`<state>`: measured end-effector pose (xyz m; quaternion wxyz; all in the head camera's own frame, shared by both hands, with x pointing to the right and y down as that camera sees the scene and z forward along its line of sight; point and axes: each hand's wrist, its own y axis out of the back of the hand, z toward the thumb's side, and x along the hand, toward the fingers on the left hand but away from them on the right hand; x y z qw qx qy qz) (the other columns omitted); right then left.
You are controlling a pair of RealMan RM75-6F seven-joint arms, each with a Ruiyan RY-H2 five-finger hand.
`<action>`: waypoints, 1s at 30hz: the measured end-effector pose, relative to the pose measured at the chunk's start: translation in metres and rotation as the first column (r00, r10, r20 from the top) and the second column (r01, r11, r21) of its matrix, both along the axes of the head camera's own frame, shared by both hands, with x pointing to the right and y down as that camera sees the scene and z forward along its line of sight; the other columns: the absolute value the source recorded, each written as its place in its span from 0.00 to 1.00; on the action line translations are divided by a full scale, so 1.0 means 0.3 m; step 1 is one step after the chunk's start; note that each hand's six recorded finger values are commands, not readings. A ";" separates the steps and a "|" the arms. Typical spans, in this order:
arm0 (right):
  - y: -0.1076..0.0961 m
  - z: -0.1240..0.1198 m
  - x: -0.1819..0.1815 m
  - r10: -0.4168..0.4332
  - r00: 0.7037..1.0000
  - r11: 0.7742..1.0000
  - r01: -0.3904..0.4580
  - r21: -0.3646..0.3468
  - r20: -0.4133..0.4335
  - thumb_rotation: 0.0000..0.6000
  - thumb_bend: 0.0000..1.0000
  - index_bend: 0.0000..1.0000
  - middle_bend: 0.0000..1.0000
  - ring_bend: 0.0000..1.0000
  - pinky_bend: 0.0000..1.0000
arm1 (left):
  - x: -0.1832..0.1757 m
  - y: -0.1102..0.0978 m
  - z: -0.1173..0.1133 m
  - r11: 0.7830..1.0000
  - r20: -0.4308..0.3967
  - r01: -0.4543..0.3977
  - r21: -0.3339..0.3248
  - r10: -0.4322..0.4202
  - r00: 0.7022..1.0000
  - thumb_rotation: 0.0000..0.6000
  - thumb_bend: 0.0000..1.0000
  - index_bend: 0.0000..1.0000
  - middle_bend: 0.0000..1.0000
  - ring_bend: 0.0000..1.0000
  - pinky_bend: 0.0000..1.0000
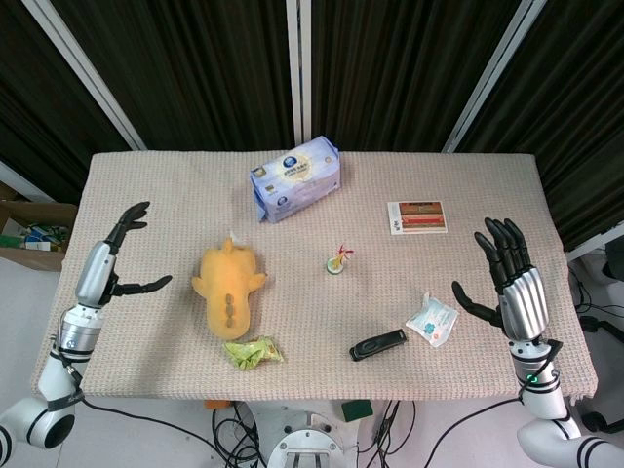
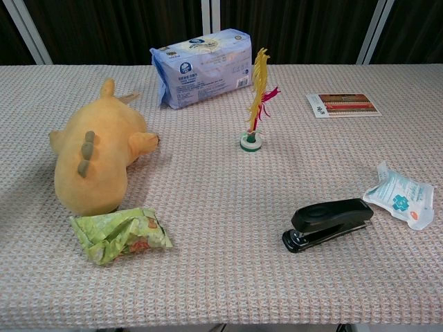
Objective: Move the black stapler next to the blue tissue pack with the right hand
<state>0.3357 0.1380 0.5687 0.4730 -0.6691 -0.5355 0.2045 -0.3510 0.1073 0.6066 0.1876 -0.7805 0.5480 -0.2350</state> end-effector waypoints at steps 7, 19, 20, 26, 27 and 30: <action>-0.004 0.027 0.028 0.013 0.999 1.000 -0.012 -0.027 0.031 1.00 0.36 0.00 0.00 0.00 0.00 | -0.001 -0.015 0.004 1.000 -0.014 -0.010 -0.011 0.010 1.000 0.99 0.09 0.03 0.10 0.13 0.24; 0.051 0.060 -0.029 -0.164 0.980 0.961 0.133 -0.244 -0.111 1.00 0.33 0.00 0.10 0.00 0.09 | -0.028 -0.014 0.004 0.999 0.127 -0.025 0.022 0.022 0.992 1.00 0.09 0.04 0.12 0.13 0.24; 0.060 0.060 -0.037 -0.188 0.973 0.951 0.146 -0.272 -0.135 1.00 0.33 0.00 0.10 0.00 0.08 | -0.033 -0.014 0.006 0.999 0.158 -0.027 0.028 0.022 0.987 1.00 0.09 0.04 0.12 0.13 0.24; 0.145 0.079 -0.084 -0.390 0.867 0.839 0.195 -0.508 -0.311 1.00 0.29 0.00 0.06 0.00 0.06 | -0.085 0.001 0.013 0.997 0.401 -0.045 0.066 0.015 0.916 1.00 0.09 0.04 0.12 0.13 0.23; 0.169 0.089 -0.091 -0.435 0.833 0.810 0.195 -0.553 -0.343 1.00 0.29 0.00 0.06 0.00 0.06 | -0.098 0.008 0.015 0.997 0.442 -0.046 0.068 0.012 0.897 1.00 0.09 0.04 0.12 0.13 0.23; 0.235 0.120 -0.110 -0.544 0.740 0.736 0.195 -0.648 -0.396 1.00 0.28 0.00 0.06 0.00 0.06 | -0.133 0.035 0.019 0.998 0.515 -0.041 0.057 0.006 0.857 1.00 0.09 0.04 0.12 0.13 0.22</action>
